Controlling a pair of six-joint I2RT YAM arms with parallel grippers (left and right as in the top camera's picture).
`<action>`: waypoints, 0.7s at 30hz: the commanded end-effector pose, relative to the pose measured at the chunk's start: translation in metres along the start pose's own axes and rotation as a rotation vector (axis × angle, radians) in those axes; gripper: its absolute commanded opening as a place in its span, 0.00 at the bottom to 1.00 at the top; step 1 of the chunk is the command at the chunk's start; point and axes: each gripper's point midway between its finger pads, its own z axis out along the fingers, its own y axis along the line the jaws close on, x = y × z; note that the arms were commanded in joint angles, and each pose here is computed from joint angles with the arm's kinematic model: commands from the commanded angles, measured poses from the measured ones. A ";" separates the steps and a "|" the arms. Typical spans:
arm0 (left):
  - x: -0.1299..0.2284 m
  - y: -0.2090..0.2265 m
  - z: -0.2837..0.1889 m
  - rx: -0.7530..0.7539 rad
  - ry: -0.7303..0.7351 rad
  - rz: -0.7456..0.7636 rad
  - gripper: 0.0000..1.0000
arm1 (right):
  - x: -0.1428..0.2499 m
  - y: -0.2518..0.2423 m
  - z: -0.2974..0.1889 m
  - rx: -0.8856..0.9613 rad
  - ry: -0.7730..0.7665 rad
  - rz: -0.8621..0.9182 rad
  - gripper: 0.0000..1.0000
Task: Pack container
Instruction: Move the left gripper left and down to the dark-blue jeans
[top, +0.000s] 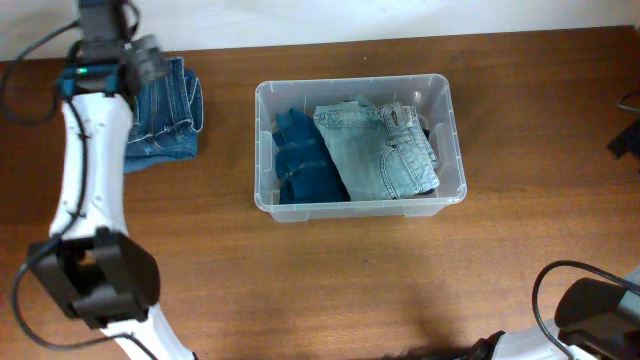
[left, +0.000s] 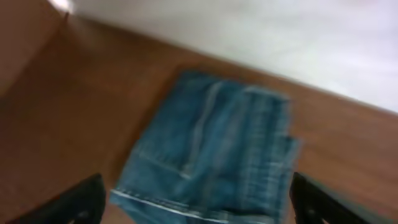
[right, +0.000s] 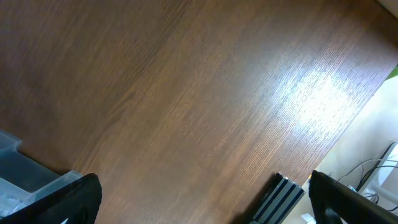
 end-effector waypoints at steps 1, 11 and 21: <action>0.035 0.016 0.055 -0.014 0.115 -0.040 0.61 | -0.001 -0.001 0.002 0.007 0.003 0.014 0.98; 0.114 0.042 0.141 -0.088 0.312 -0.040 0.01 | -0.001 -0.001 0.002 0.006 0.003 0.013 0.98; 0.162 0.032 0.143 -0.025 0.490 -0.038 0.01 | -0.001 -0.001 0.002 0.006 0.003 0.014 0.98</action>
